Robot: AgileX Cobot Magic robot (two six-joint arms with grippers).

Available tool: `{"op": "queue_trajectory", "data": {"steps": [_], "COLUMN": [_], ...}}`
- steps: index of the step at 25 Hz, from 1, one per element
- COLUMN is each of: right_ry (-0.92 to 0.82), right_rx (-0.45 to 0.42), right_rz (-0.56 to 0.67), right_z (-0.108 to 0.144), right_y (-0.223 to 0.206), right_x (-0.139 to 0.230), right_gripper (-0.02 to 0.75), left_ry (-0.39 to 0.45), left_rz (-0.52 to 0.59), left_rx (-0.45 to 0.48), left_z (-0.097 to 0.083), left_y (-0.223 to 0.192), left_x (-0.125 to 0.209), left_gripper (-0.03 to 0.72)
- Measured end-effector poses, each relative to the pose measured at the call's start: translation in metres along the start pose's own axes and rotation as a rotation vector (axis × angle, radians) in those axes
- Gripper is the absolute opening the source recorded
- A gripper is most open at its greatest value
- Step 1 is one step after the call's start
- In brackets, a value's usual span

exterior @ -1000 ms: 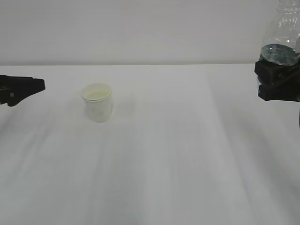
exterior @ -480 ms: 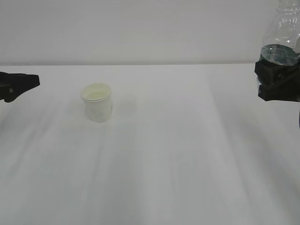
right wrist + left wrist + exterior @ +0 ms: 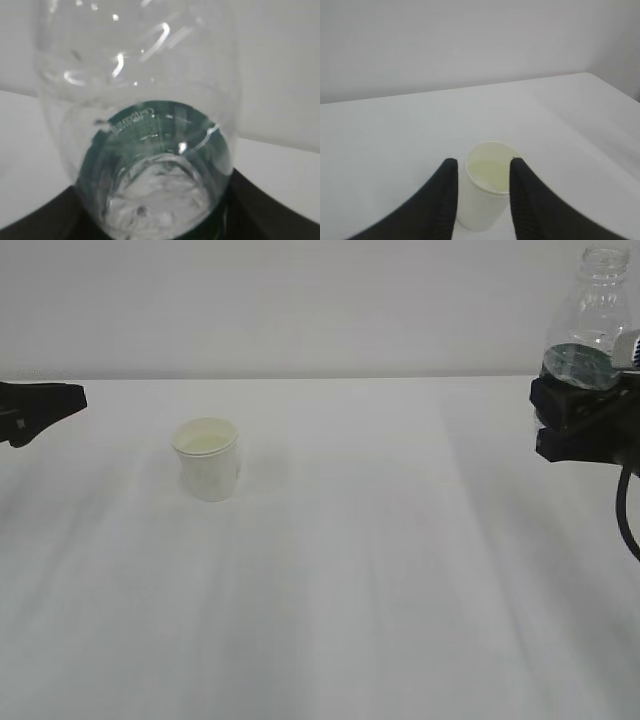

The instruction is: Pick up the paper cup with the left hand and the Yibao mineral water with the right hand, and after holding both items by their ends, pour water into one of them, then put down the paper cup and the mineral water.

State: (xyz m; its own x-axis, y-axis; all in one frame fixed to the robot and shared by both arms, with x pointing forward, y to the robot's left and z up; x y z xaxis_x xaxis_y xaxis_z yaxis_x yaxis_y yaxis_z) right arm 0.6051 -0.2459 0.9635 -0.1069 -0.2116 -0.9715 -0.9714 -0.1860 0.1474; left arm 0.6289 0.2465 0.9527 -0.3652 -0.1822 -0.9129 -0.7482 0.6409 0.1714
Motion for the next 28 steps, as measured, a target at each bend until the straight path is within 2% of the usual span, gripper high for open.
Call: {"op": "queue_trajectory", "data": {"steps": [11, 14, 17, 19, 23, 28], "right_ry": [-0.005, -0.005, -0.006, -0.008, -0.01, -0.024], "right_rx": [-0.002, -0.002, -0.002, -0.002, -0.008, -0.016], "right_rz": [0.006, 0.006, 0.006, 0.008, 0.033, 0.052], "right_z": [0.001, 0.001, 0.001, 0.001, 0.003, 0.006], "right_y": [-0.002, -0.002, -0.002, -0.002, -0.005, -0.013], "right_x": [0.004, 0.004, 0.004, 0.005, 0.014, 0.032], "right_gripper": [0.427, 0.427, 0.427, 0.427, 0.427, 0.427], "left_ry": [0.031, 0.031, 0.036, 0.033, -0.01, -0.017], "left_rz": [-0.048, -0.048, -0.055, -0.059, -0.058, -0.057], "left_rx": [-0.032, -0.032, -0.036, -0.039, -0.04, -0.043], "left_z": [0.006, 0.006, 0.007, 0.007, 0.007, 0.008], "left_y": [0.0, 0.0, 0.0, 0.001, 0.001, 0.001], "left_x": [-0.009, -0.009, -0.01, -0.01, -0.01, -0.01], "left_gripper": [0.26, 0.332, 0.439, 0.477, 0.498, 0.503]}}
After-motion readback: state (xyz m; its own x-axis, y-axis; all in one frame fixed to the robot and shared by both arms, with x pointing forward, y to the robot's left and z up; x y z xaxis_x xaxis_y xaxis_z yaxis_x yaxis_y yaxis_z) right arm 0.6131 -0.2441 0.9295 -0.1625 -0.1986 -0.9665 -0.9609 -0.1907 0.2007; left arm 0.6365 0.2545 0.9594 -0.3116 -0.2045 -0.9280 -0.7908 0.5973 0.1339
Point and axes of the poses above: a point on each arm's last joint axis where the gripper is mounted, y pointing back along that axis away from the gripper, z along the wrist's bending axis when the last joint is at zero, x = y × z, the point moved 9 cm from there along -y, pointing out along that axis toward the gripper, and after that the axes turned 4 degrees about y, right-handed, at the moved point
